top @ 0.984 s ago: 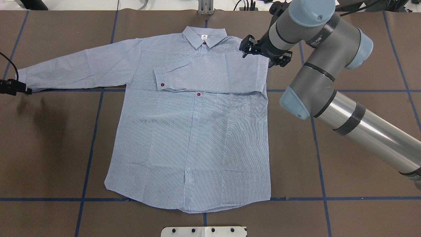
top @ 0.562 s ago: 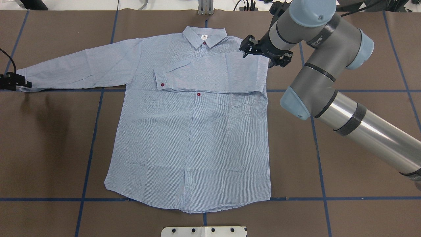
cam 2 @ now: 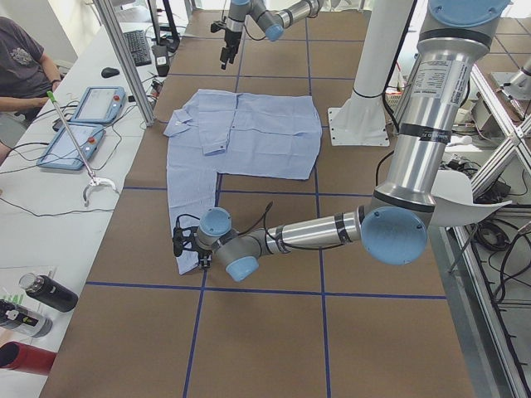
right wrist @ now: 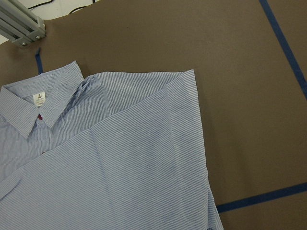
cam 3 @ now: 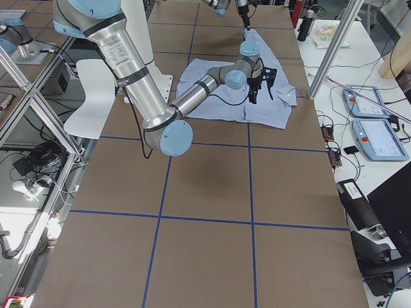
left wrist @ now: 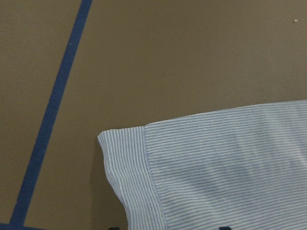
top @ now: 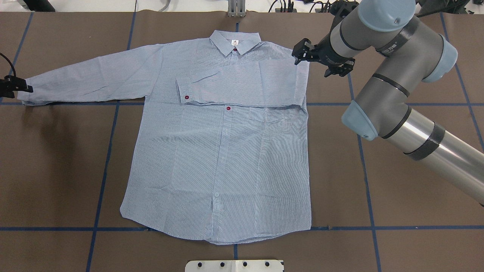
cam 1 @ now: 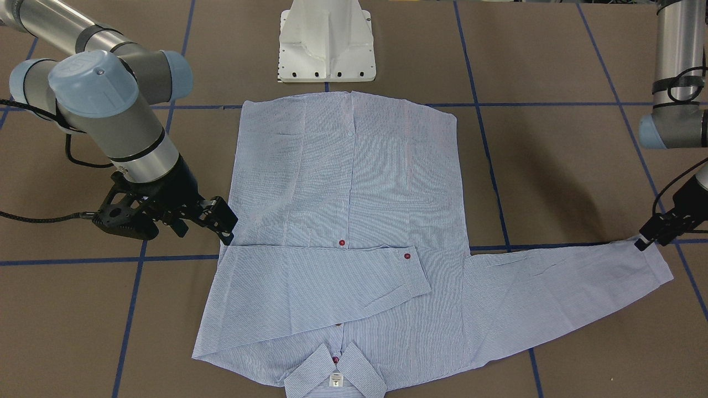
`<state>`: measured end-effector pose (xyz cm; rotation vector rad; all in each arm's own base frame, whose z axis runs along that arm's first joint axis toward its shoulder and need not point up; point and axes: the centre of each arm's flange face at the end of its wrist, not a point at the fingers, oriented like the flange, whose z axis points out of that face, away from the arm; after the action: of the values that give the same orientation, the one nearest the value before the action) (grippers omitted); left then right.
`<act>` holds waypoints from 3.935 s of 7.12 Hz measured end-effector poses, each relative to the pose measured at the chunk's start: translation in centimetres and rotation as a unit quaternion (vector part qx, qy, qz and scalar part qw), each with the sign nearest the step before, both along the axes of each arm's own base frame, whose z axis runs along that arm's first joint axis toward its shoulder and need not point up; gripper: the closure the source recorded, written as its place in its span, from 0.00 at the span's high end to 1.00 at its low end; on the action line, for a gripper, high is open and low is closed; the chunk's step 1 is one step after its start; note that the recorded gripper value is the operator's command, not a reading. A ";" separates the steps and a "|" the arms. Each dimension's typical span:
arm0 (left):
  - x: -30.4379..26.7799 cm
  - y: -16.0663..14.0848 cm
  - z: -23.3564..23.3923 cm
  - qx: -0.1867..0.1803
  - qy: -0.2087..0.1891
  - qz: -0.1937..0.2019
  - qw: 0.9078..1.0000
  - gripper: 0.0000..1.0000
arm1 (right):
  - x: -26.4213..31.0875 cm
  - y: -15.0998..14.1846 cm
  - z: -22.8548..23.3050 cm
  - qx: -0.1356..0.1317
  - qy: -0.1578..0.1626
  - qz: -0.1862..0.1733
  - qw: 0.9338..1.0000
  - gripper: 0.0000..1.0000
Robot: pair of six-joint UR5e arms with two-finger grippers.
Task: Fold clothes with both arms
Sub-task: 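Release the sleeve and lift the right gripper while the left grasps the other cuff, then fold the grasped sleeve across the shirt body with the left gripper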
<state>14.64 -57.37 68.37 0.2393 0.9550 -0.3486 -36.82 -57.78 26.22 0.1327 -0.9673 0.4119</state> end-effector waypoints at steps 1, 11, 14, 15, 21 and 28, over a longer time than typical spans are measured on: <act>0.0 0.0 0.2 -0.003 0.000 -0.001 1.000 0.74 | 0.3 0.0 0.1 0.001 0.000 0.002 1.000 0.99; 0.8 -0.5 -2.0 0.001 0.017 0.008 1.000 0.00 | 2.1 0.7 0.9 -0.007 0.009 0.010 1.000 0.99; 2.4 -5.8 -20.0 0.091 0.070 0.024 0.993 0.00 | 6.2 1.1 7.4 -0.004 0.052 0.001 0.999 0.99; 3.8 -6.7 -28.2 0.124 0.079 0.027 0.989 0.00 | 8.1 1.0 9.9 -0.001 0.070 -0.004 0.998 0.99; 33.1 3.8 -57.0 0.107 0.160 -0.001 0.981 0.00 | 18.2 3.1 18.9 -0.014 0.116 -0.006 0.993 0.99; 40.1 6.8 -61.4 0.091 0.174 -0.039 0.980 0.95 | 18.8 4.3 17.6 -0.006 0.105 -0.003 0.994 1.00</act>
<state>54.72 -50.55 6.96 0.3931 1.3281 -0.3823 -17.97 -53.46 43.80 0.1586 -0.7581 0.3901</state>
